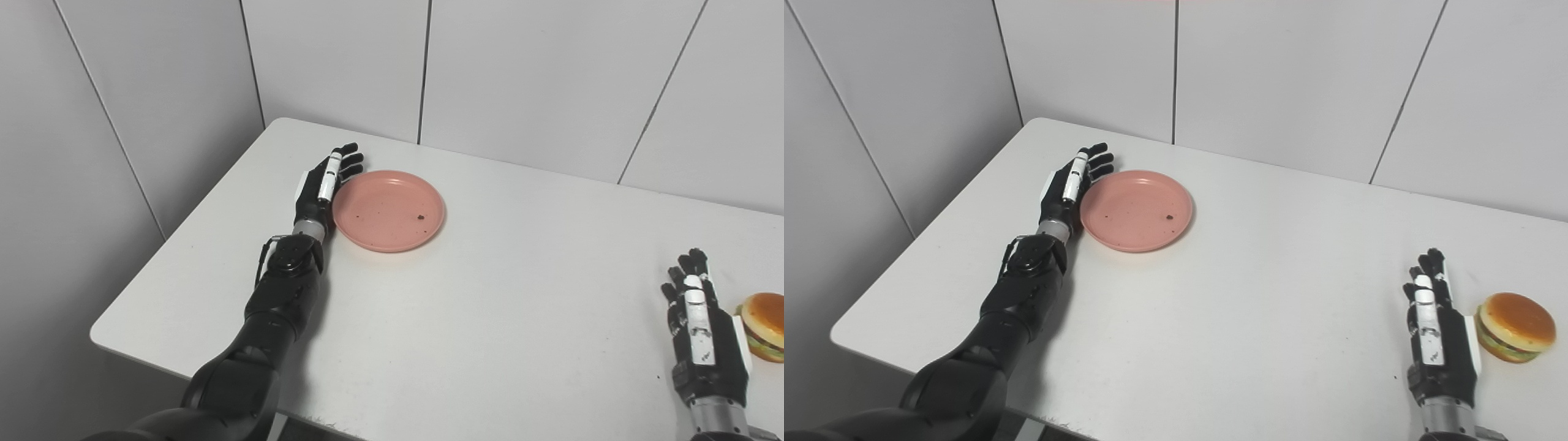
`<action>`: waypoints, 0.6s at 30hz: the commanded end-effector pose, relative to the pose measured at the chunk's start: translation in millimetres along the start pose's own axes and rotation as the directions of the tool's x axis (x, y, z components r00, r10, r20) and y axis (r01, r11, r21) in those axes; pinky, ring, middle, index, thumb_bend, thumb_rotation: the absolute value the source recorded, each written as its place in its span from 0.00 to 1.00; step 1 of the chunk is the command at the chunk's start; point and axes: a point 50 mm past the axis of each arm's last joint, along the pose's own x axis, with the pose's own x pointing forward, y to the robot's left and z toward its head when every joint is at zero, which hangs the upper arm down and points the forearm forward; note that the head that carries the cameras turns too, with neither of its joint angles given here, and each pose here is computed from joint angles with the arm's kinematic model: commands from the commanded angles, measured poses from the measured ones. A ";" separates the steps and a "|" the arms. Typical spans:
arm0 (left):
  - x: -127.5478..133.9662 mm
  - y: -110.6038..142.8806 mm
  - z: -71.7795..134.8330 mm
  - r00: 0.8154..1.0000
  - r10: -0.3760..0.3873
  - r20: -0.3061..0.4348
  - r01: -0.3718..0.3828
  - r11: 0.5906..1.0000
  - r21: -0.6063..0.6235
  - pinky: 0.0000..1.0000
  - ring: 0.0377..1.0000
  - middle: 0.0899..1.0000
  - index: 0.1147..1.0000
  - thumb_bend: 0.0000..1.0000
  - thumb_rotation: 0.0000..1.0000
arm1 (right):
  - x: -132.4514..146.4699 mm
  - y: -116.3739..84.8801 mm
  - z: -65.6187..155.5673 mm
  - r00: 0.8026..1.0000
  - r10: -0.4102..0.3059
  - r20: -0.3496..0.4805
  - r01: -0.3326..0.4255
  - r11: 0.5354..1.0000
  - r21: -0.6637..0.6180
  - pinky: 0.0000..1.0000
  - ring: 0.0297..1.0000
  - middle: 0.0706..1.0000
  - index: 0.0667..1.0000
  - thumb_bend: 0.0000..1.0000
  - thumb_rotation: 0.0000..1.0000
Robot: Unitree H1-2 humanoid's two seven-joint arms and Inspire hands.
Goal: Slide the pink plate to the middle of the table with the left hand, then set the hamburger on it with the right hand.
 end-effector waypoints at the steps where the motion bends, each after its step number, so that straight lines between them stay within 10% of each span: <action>1: 4.7 -10.9 8.4 0.999 -0.045 0.018 0.045 0.999 -0.005 0.78 0.80 0.77 0.72 0.28 0.92 | -0.7 5.9 0.4 1.000 -0.003 0.019 0.003 1.000 0.013 1.00 0.99 1.00 1.00 0.55 0.82; 18: -20.6 -62.3 -5.9 0.983 -0.179 -0.034 0.178 0.984 -0.022 0.75 0.77 0.75 0.71 0.28 0.91 | 7.5 35.8 -0.2 1.000 -0.002 0.005 0.002 1.000 0.009 1.00 1.00 1.00 1.00 0.60 0.81</action>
